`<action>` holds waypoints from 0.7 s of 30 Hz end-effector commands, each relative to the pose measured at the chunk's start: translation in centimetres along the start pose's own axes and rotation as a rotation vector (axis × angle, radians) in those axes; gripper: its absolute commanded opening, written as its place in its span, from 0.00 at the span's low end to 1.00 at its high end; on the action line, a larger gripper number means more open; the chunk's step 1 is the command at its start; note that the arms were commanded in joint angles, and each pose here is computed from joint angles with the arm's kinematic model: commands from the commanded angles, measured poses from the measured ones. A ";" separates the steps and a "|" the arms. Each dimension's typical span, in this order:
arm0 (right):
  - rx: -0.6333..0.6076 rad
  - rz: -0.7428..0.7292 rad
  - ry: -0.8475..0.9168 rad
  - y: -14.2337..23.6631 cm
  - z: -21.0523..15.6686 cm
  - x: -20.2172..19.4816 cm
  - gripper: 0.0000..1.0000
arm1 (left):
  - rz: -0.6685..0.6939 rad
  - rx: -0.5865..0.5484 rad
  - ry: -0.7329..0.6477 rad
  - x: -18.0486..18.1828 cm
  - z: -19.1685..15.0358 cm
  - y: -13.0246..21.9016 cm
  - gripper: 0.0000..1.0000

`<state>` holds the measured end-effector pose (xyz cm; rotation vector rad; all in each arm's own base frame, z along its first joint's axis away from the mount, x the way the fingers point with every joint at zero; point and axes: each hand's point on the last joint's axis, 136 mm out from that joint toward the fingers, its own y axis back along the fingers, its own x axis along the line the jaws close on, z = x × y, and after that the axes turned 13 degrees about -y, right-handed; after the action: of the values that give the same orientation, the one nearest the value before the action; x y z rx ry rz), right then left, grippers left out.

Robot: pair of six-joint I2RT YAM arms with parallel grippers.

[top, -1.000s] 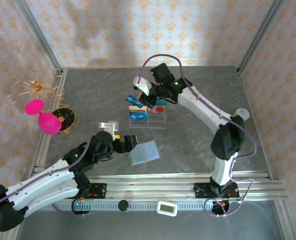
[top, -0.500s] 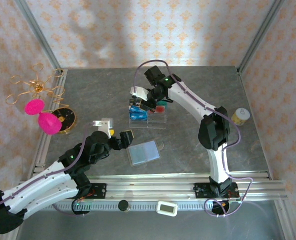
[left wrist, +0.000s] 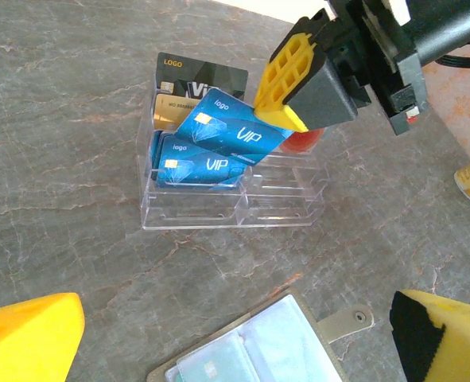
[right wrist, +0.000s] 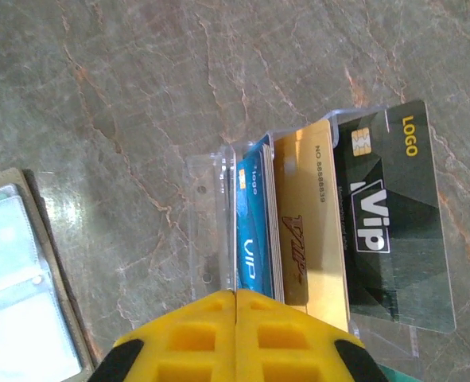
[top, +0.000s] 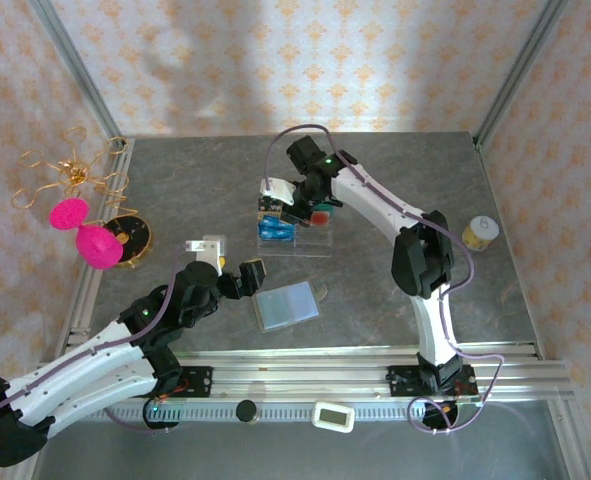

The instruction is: Take the credit cards out of the card holder

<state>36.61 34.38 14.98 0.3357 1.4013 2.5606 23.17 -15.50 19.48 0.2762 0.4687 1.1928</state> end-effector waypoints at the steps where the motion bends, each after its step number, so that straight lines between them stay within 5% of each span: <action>1: 0.011 -0.052 0.001 0.1 0.1 -1.4 0.00 | 0.017 -0.041 0.003 0.2 1.5 0.2 0.99; 21: 0.070 -0.119 -0.016 -2.8 -0.3 -2.2 0.00 | 0.002 -0.038 0.001 0.0 1.4 0.1 0.99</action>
<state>38.47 34.26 12.93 0.2889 1.4464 2.4376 23.36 -15.37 19.47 0.2744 0.4687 1.2020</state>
